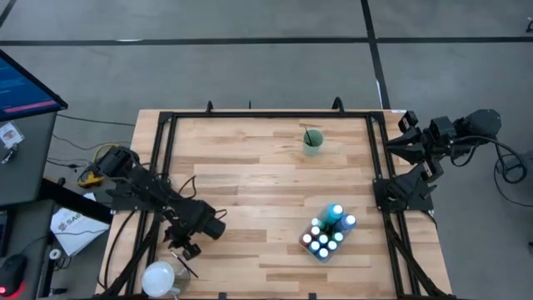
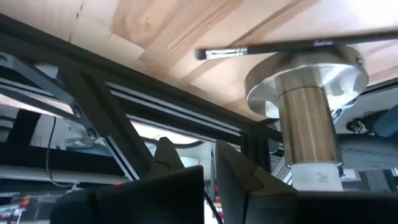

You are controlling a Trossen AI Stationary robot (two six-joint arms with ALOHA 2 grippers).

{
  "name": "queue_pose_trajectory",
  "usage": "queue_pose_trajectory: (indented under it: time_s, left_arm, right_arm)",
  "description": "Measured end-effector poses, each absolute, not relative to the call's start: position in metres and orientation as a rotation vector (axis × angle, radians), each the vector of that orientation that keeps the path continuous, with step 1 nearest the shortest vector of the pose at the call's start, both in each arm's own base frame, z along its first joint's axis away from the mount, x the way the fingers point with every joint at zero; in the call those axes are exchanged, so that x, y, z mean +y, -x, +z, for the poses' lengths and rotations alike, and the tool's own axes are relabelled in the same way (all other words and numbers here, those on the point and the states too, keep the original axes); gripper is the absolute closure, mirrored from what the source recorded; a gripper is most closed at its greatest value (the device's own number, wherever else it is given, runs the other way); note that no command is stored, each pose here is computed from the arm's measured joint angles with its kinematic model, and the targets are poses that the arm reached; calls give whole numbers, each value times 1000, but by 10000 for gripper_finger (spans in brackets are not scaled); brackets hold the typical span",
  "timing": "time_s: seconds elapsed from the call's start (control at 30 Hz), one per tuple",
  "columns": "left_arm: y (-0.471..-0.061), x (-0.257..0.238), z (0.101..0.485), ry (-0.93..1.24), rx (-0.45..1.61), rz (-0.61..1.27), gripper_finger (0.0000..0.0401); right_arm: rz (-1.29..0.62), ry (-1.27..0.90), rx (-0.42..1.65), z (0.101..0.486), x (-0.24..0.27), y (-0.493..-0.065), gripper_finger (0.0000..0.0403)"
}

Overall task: Pick & Place Paint Supplies
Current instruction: Put the black paint brush into the green cup

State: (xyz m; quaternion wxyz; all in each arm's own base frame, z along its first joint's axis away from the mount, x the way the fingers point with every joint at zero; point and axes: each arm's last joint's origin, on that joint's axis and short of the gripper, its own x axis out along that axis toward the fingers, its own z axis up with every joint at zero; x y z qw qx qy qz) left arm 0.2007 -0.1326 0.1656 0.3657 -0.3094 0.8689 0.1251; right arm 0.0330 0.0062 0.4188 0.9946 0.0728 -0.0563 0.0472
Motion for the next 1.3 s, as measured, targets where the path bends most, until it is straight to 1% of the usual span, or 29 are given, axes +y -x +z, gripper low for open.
queue_pose_trajectory:
  time_s: [0.13, 0.3, 0.4, 0.6, 0.73, 0.87, 0.93, 1.03, 1.1, 1.23, 1.3]
  left_arm:
    - [-197, -131, 162, 816, 2266, 285, 401]
    - [-196, -128, 158, 753, 2222, 377, 401]
    - [-196, -127, 159, 742, 2210, 346, 401]
    - [-192, -124, 173, 742, 2134, 341, 401]
    - [-190, -120, 186, 756, 2041, 361, 401]
    - [-190, -119, 205, 824, 1908, 222, 401]
    - [-186, -117, 215, 876, 1868, 199, 401]
    - [-178, -115, 224, 986, 1895, 196, 401]
    - [-174, -114, 221, 1052, 1951, 245, 401]
    - [-171, -116, 208, 1062, 2006, 342, 401]
    - [-174, -120, 200, 1052, 2040, 358, 401]
  right_arm:
    - [93, -143, -113, 419, 6, -33, 354]
    - [93, -142, -112, 419, 6, -33, 354]
    - [93, -140, -110, 418, 6, -33, 354]
    - [92, -140, -110, 418, 6, -33, 354]
    - [86, -132, -109, 418, 6, -33, 354]
    - [73, -122, -95, 417, 6, -33, 354]
    - [73, -122, -95, 417, 6, -33, 354]
    - [73, -127, -95, 417, 6, -33, 354]
    - [73, -127, -95, 417, 6, -33, 354]
    - [73, -128, -95, 417, 6, -33, 354]
    - [73, -130, -95, 417, 6, -33, 354]
